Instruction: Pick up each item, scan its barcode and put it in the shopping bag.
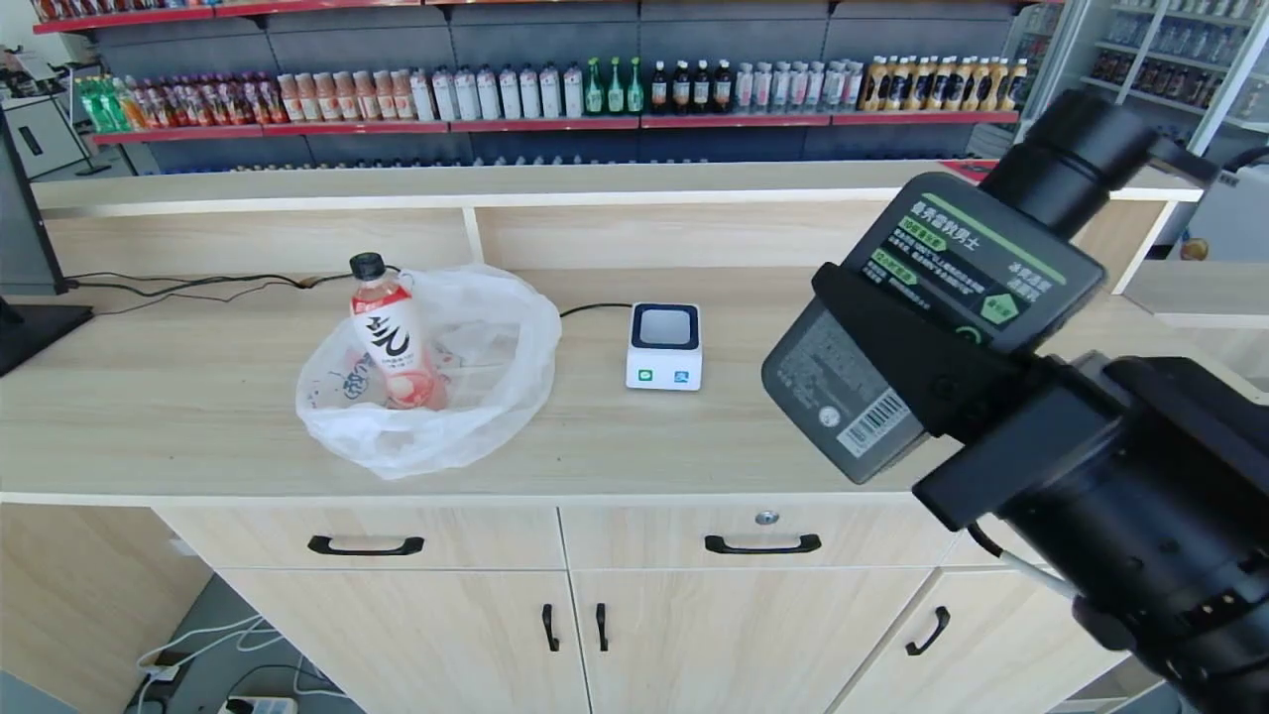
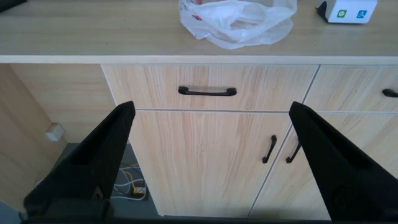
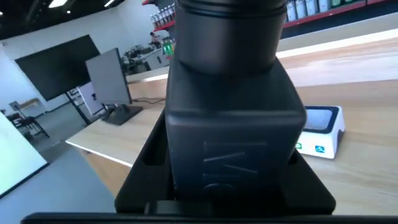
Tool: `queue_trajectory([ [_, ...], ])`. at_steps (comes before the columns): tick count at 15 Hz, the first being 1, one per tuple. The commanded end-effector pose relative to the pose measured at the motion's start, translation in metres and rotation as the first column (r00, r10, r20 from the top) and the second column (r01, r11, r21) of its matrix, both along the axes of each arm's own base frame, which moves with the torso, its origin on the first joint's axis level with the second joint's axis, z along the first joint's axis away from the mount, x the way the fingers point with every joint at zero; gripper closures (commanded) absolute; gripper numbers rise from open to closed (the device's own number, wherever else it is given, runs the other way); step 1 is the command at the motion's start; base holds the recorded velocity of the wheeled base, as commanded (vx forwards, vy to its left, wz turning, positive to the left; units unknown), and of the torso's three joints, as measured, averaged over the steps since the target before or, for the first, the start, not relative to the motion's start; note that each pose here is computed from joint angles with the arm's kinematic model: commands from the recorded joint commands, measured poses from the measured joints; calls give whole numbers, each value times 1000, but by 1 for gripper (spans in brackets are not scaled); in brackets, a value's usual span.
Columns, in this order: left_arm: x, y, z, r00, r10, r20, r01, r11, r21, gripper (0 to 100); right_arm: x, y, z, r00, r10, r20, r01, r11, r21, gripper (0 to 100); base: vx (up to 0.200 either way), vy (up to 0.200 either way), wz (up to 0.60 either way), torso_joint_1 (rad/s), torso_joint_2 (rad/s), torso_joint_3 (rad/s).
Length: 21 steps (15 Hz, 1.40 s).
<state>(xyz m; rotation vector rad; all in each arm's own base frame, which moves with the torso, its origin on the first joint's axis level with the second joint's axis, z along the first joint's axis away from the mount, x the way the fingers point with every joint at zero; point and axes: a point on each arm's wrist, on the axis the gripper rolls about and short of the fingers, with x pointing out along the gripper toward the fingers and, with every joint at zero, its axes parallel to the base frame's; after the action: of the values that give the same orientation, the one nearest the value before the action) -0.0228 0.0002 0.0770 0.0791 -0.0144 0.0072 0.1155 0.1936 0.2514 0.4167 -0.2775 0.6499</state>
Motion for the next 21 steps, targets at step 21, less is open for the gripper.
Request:
queue_trajectory([
  [21,0,0,1,1000,0,8,0,1000,18,0,-32,19,-19,778,507,-371,-393,853,342,100,0,0,0,0,0,0],
])
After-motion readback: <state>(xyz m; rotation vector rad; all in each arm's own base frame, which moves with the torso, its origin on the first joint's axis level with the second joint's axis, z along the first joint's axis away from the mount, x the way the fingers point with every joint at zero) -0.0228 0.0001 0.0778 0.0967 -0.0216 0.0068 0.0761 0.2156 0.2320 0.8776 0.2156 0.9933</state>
